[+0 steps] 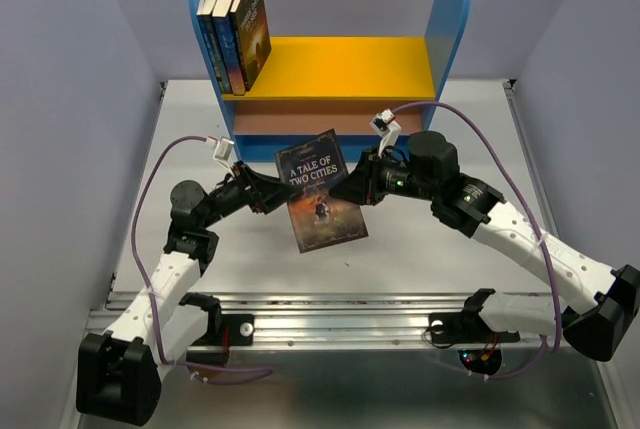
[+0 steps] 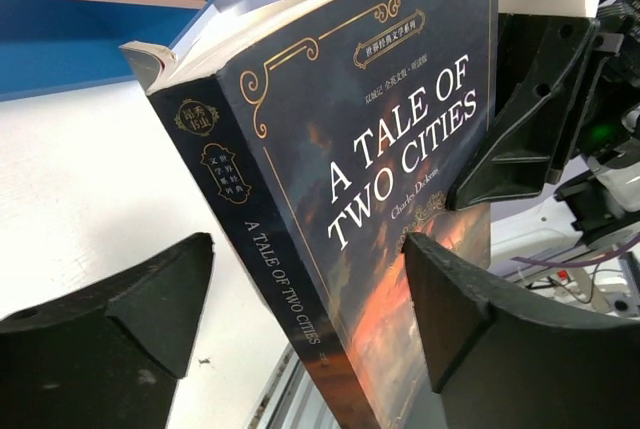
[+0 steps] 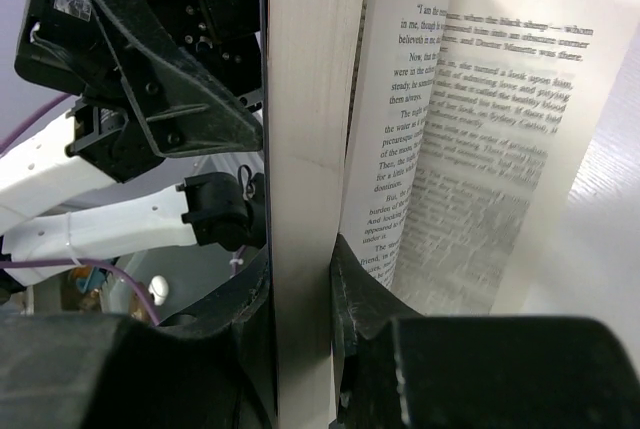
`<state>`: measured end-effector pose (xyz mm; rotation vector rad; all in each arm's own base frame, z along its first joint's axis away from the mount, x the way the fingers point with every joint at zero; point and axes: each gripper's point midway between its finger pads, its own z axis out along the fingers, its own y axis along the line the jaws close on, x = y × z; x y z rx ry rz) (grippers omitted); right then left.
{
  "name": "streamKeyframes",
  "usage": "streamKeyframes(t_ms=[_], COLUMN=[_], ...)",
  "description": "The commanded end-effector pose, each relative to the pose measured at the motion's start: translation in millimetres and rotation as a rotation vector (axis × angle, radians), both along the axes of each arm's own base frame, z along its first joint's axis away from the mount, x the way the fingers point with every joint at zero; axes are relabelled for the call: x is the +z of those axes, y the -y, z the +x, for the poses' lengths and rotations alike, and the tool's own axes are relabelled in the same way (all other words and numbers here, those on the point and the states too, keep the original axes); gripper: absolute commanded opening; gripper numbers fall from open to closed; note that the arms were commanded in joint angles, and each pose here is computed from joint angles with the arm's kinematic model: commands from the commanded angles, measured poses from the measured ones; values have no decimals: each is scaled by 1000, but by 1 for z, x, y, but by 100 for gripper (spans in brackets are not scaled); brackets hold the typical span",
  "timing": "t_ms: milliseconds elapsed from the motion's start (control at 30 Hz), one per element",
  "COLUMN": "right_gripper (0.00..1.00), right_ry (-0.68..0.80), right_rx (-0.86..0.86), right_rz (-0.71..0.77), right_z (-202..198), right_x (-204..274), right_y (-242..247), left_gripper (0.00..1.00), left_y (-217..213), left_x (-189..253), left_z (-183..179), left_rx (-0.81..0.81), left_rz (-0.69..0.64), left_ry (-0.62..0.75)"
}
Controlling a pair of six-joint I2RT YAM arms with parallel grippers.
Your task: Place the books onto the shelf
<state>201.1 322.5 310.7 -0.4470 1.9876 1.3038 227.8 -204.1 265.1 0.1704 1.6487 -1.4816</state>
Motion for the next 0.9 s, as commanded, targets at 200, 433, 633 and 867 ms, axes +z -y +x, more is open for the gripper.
streamKeyframes(t_ms=[200,433,633,867], right_gripper=[1,1,2,99], right_ry=[171,169,140,197], right_rx=[76,60,-143,-472], right_rz=[215,199,88,-33], right_z=[0,9,40,78], right_x=[75,69,50,51], right_y=[-20,-24,-8,42], left_gripper=[73,28,0,0], left_y=[15,15,10,-10], left_x=[33,43,66,134], left_z=[-25,-29,-20,12], left_rx=[-118,-119,-42,228], left_rz=[-55,-69,-72,6], left_ry=[144,172,257,446])
